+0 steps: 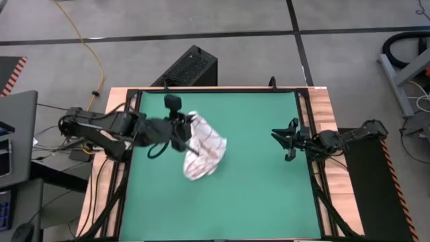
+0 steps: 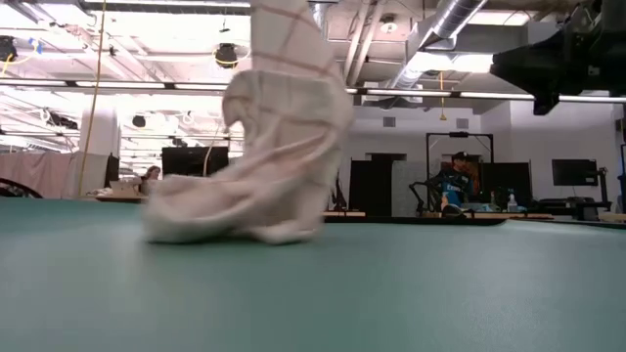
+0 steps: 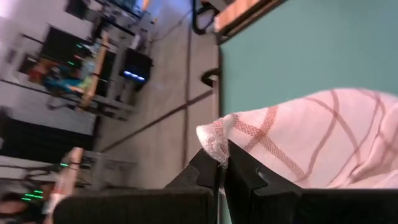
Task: Roll towel
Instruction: Fold the white towel
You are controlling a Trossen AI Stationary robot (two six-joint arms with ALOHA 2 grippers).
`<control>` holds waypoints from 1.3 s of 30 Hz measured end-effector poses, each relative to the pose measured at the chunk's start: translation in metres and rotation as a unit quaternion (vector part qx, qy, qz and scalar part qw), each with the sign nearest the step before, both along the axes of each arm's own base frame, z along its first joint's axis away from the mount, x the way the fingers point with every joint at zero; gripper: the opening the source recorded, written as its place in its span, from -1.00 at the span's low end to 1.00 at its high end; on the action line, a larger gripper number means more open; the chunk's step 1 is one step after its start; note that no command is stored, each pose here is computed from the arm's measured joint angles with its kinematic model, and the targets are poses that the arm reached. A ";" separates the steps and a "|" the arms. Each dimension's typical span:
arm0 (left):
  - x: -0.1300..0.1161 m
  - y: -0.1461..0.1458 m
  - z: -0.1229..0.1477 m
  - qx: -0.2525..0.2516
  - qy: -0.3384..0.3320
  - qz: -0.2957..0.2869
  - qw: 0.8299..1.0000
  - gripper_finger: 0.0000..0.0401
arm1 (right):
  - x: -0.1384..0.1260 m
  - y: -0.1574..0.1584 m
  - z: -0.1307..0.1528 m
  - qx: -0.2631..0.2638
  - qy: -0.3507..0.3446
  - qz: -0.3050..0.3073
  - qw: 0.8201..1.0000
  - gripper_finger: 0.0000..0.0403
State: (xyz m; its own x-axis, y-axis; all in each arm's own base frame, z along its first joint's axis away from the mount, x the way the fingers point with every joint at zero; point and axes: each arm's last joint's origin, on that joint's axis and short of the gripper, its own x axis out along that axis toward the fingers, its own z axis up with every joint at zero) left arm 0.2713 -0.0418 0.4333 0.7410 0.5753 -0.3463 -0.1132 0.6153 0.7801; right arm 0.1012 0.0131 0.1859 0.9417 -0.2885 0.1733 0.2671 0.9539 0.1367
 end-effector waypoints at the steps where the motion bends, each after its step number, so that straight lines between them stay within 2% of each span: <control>1: 0.002 0.004 0.002 0.014 0.001 -0.009 1.000 -1.00 | 0.002 0.000 -0.001 -0.009 0.007 -0.002 1.000 -0.44; 3: 0.007 0.009 0.007 0.040 0.008 -0.053 0.998 -1.00 | 0.007 0.002 -0.002 -0.022 0.024 -0.002 0.999 -0.44; 6: 0.012 0.008 0.016 0.072 0.002 -0.151 0.986 -1.00 | 0.014 0.004 -0.003 -0.033 0.058 -0.003 0.998 -0.44; 9: 0.010 0.001 0.028 0.080 -0.011 -0.259 0.962 -1.00 | 0.021 0.005 -0.002 -0.049 0.070 -0.007 0.996 -0.44; 12: 0.005 -0.004 0.044 0.064 -0.044 -0.350 0.934 -1.00 | 0.028 0.005 0.002 -0.072 0.067 -0.018 0.995 -0.44; 14: 0.000 -0.008 0.055 0.034 -0.072 -0.409 0.909 -1.00 | 0.032 0.005 0.003 -0.092 0.069 -0.028 0.993 -0.44; 17: -0.010 -0.010 0.068 -0.048 -0.098 -0.517 0.849 -1.00 | 0.040 0.004 0.010 -0.109 0.062 -0.038 0.991 -0.44; 19: -0.016 -0.012 0.068 -0.117 -0.083 -0.570 0.809 -1.00 | 0.047 0.005 0.014 -0.114 0.066 -0.033 0.991 -0.44; 20: -0.018 -0.013 0.066 -0.150 -0.068 -0.582 0.797 -1.00 | 0.050 0.005 0.016 -0.116 0.069 -0.025 0.991 -0.44; 21: -0.019 -0.013 0.062 -0.179 -0.049 -0.582 0.792 -1.00 | 0.055 0.006 0.018 -0.116 0.072 -0.016 0.990 -0.44; 25: -0.023 -0.011 0.044 -0.269 0.036 -0.521 0.809 -1.00 | 0.078 0.013 0.020 -0.097 0.093 0.040 0.990 -0.44; 29: -0.017 -0.012 0.022 -0.343 0.098 -0.460 0.813 -1.00 | 0.109 0.026 0.013 -0.100 0.145 0.090 0.980 -0.44; 36: -0.012 -0.019 -0.006 -0.416 0.134 -0.322 0.840 -1.00 | 0.179 0.053 -0.010 -0.125 0.224 0.130 0.958 -0.44; 39: -0.011 -0.023 -0.021 -0.443 0.156 -0.262 0.843 -1.00 | 0.205 0.059 -0.023 -0.123 0.261 0.195 0.937 -0.37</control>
